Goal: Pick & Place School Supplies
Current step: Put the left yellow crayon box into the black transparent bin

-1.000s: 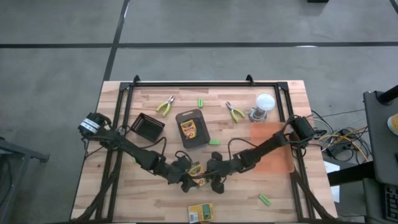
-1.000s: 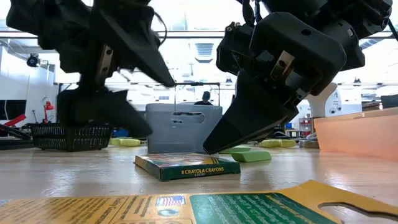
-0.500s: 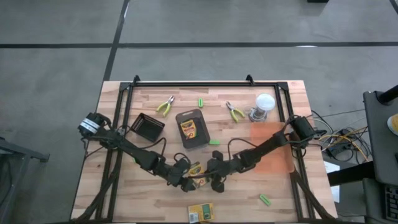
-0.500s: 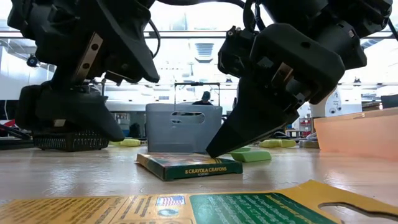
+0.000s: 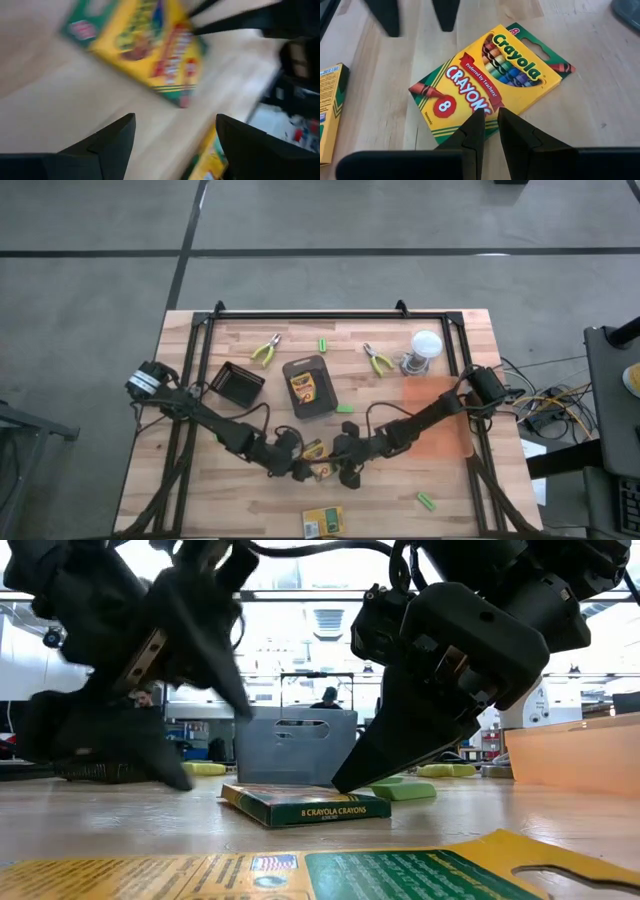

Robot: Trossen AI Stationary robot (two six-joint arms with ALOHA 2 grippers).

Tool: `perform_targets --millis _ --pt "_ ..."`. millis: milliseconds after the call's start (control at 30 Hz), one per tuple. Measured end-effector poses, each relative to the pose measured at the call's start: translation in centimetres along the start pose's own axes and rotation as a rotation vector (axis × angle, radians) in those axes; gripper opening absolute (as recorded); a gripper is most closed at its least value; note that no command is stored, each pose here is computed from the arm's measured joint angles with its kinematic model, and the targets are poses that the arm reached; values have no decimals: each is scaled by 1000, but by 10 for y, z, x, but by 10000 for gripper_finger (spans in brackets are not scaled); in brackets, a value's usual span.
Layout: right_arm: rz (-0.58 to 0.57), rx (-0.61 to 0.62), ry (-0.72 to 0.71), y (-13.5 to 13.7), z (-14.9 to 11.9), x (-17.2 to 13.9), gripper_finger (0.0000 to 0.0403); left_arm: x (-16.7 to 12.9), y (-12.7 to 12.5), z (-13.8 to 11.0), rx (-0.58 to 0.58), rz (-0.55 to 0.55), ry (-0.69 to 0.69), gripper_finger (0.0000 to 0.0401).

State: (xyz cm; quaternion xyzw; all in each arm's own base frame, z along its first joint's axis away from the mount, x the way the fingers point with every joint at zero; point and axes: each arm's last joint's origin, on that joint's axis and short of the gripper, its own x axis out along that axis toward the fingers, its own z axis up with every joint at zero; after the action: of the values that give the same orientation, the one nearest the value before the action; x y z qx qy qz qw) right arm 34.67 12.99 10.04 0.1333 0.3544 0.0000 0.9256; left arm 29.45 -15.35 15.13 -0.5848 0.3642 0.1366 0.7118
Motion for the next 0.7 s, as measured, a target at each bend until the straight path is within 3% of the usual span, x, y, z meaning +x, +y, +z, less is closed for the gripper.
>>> perform_targets --millis 167,700 --pt "-1 0 1 0 0 0 57 0 9 0 -67 88 -14 282" --pt "-2 0 2 0 0 0 57 1 7 2 -44 62 -56 282"
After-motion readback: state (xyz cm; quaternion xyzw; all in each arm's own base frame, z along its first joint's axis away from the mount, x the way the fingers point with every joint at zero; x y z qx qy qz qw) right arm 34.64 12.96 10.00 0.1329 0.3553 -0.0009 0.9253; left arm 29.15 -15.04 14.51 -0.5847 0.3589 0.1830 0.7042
